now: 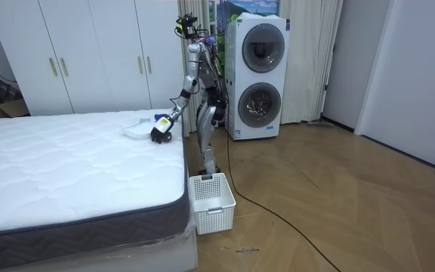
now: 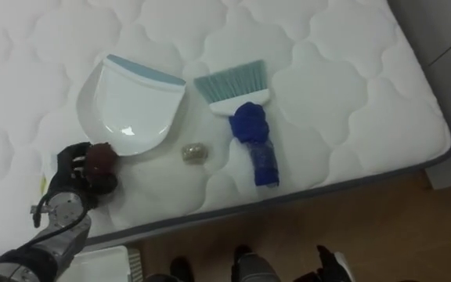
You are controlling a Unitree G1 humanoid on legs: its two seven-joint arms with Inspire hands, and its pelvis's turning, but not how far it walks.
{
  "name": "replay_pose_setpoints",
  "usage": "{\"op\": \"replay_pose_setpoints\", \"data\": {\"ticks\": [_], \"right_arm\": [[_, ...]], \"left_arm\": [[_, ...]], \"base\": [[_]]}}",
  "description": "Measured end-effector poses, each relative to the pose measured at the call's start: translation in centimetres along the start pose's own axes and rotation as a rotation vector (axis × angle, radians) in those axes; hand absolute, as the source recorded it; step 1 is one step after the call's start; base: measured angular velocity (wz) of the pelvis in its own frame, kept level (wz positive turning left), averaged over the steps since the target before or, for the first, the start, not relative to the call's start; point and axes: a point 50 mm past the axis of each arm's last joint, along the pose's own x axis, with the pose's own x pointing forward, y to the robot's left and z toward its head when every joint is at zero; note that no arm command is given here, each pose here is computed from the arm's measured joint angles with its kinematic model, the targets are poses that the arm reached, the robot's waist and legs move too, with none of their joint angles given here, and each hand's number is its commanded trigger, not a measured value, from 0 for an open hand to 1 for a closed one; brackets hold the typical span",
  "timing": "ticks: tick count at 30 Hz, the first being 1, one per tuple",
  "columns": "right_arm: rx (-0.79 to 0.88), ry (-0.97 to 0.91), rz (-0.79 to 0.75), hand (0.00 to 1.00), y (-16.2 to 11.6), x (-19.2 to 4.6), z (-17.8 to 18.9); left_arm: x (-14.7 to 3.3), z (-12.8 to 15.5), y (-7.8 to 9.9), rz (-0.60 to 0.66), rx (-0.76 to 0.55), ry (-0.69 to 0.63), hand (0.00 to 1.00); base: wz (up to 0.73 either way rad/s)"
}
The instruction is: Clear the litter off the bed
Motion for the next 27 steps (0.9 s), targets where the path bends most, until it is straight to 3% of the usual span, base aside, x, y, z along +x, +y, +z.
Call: {"op": "replay_pose_setpoints", "data": {"ticks": [4,10,27], "right_arm": [[0.0,0.0,0.0,0.0,0.0,0.0,0.0],[0.0,-0.001,-0.004,0.0,0.0,0.0,0.1],[0.011,0.014,-0.01,0.0,0.1,0.0,0.0]], "left_arm": [[0.1,-0.3,0.1,-0.003,0.011,0.029,1.0],[-0.7,-1.0,-1.6,-0.11,0.009,0.078,1.0],[-0.8,-1.6,-1.6,-0.135,0.013,0.106,1.0]], "base": [[0.0],[0.0],[0.0]]}}
